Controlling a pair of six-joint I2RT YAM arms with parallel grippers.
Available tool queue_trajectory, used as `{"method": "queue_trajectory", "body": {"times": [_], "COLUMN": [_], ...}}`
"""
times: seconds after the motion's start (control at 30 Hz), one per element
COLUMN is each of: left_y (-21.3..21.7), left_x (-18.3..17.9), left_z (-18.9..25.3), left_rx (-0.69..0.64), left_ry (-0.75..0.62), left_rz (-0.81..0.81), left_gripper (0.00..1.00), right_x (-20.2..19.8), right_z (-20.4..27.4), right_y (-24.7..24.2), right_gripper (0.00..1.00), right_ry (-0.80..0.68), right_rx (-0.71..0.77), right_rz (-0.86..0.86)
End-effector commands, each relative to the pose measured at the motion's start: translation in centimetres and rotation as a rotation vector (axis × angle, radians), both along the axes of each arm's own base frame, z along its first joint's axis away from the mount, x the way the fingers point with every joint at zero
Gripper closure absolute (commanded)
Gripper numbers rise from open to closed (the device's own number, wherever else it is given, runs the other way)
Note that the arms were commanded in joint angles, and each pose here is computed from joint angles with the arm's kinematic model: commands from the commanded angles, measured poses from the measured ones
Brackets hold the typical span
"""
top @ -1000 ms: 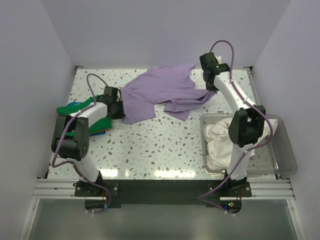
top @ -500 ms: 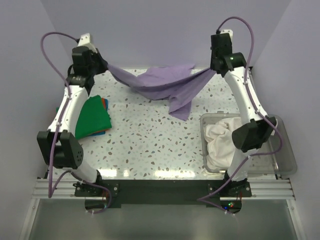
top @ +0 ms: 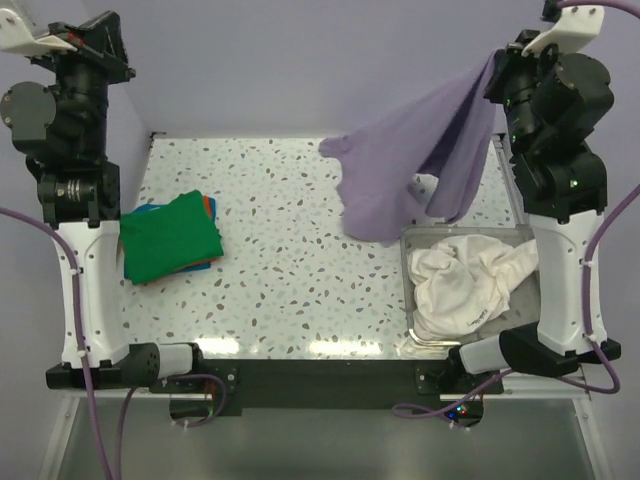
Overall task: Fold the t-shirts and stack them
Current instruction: Flatten the tshirt out
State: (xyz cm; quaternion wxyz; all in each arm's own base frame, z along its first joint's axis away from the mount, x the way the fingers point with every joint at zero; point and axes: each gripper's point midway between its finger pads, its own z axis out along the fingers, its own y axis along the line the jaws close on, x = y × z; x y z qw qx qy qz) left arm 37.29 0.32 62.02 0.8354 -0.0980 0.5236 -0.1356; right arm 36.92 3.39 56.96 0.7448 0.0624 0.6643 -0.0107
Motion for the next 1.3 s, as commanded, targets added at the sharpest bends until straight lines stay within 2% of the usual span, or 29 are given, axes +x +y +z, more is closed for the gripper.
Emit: {"method": "queue_trajectory", "body": {"times": [0.0,0.1,0.13,0.27,0.33,0.4,0.53,0.57,0.6,0.67,0.73,1.0,1.13,1.23,1.27], "left_y": [-0.8,-2.4,-3.9,-7.6,-8.6,-8.9,-9.8,-9.9,-9.9,-10.0,-10.0,-9.5,-9.4,-9.1,-9.1], "left_x": [-0.1,2.9,4.3,7.8,8.2,8.0,8.0,8.0,8.0,8.0,8.0,8.4,8.5,8.5,8.5], "left_z": [0.9,-3.5,-6.7,-16.3,-20.3,-22.1,-26.4,-27.0,-27.4,-28.3,-28.7,-28.1,-28.9,-30.1,-30.5], "left_rx": [0.011,-0.028,-0.039,-0.033,-0.043,-0.058,-0.072,-0.073,-0.075,-0.084,-0.09,-0.079,-0.093,-0.099,-0.101], "left_ry": [-0.022,0.08,0.149,0.383,0.463,0.492,0.58,0.591,0.599,0.617,0.625,0.615,0.629,0.65,0.661], "left_rz": [-0.048,-0.157,-0.231,-0.328,-0.365,-0.379,-0.417,-0.421,-0.423,-0.424,-0.425,-0.399,-0.39,-0.371,-0.369], "left_gripper": [1.0,1.0,1.0,1.0,1.0,1.0,1.0,1.0,1.0,1.0,1.0,1.0,1.0,1.0,1.0], "right_x": [0.9,2.9,4.0,6.1,6.4,7.2,7.8,7.3,7.9,7.3,7.3,1.2,1.0,1.2,2.0], "right_z": [1.9,-0.8,-2.2,-6.0,-6.3,-6.8,-6.7,-4.9,-5.8,-3.3,-3.0,6.0,8.3,8.9,7.8], "right_y": [0.7,1.1,1.2,2.4,3.5,4.8,10.4,11.4,14.3,16.3,19.8,28.7,28.0,26.2,26.0], "right_gripper": [1.0,1.0,1.0,1.0,1.0,1.0,1.0,1.0,1.0,1.0,1.0,1.0,1.0,1.0,1.0], "right_ry": [-0.066,0.004,0.039,0.14,0.146,0.152,0.153,0.112,0.131,0.069,0.05,-0.267,-0.345,-0.37,-0.348], "right_rx": [-0.018,-0.034,-0.042,-0.023,-0.011,-0.007,-0.032,-0.035,-0.048,-0.028,-0.019,0.205,0.263,0.246,0.205], "right_rz": [0.03,0.022,0.014,0.042,0.081,0.113,0.206,0.228,0.274,0.317,0.396,0.723,0.684,0.598,0.563]}}
